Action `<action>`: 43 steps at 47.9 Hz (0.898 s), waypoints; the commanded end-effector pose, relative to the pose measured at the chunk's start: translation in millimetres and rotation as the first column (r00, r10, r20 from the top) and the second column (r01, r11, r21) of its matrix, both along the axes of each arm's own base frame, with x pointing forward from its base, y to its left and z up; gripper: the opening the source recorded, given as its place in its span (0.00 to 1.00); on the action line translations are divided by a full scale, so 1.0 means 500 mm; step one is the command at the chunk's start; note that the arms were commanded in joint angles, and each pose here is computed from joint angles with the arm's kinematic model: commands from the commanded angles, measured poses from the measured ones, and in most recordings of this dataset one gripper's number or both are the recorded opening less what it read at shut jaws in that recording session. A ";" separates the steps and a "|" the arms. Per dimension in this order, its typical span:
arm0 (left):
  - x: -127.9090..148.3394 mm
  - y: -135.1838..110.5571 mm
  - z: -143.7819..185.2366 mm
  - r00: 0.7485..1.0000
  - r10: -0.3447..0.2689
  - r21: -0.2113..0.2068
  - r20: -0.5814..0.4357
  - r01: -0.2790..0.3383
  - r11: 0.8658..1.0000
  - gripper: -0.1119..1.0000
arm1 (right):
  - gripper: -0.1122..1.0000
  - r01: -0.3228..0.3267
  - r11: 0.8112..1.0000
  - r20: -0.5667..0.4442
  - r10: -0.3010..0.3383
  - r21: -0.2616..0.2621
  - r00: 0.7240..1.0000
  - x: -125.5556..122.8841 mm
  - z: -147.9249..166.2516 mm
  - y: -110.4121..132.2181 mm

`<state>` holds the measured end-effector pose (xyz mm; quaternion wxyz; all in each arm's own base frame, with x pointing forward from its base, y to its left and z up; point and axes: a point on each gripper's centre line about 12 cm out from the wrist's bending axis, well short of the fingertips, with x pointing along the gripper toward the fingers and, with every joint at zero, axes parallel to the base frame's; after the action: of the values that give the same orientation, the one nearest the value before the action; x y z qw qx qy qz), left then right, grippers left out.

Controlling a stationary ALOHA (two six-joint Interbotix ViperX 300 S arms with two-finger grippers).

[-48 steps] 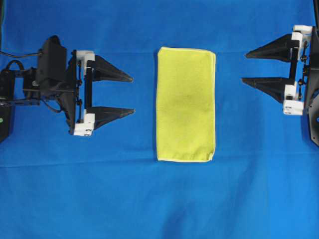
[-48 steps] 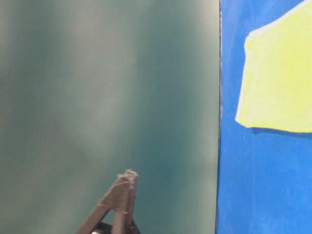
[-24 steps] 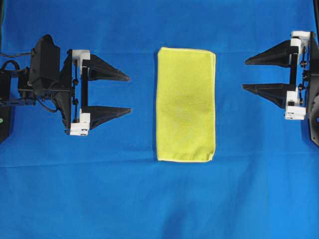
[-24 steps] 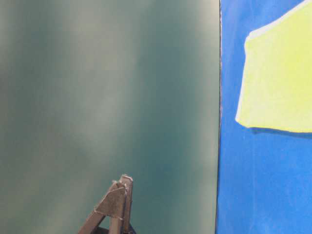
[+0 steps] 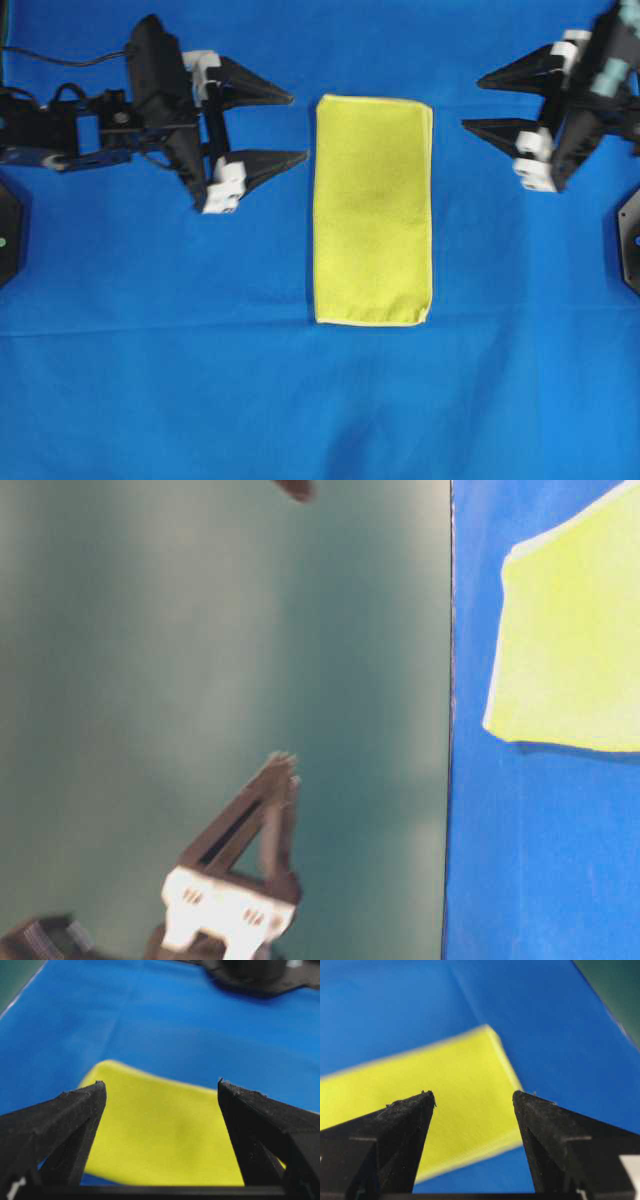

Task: Fold the yellow towel.
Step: 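Grasp the top corners of the vertical towel strip with both grippers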

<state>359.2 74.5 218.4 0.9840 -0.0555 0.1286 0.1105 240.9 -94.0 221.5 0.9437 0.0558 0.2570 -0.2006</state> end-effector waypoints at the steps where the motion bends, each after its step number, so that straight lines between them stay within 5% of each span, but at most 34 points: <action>1: 0.022 0.033 -0.014 0.999 0.036 -0.002 -0.018 -0.036 0.999 0.87 | 0.69 0.025 1.000 -0.042 -0.025 0.002 0.999 0.022 -0.011 -0.025; 17: 0.066 0.119 -0.119 0.983 0.115 -0.004 -0.140 -0.117 0.993 0.87 | 0.68 0.086 0.995 -0.253 -0.069 0.054 0.965 0.072 -0.139 -0.102; 43: 0.101 0.204 -0.260 0.951 0.181 -0.023 -0.250 -0.193 0.981 0.84 | 0.68 0.091 0.989 -0.306 -0.052 0.115 0.951 0.118 -0.235 -0.154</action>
<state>405.7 167.3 80.2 0.9413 -0.0781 0.2615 0.1985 294.6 -166.6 96.7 0.8738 0.0978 0.4210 -0.2229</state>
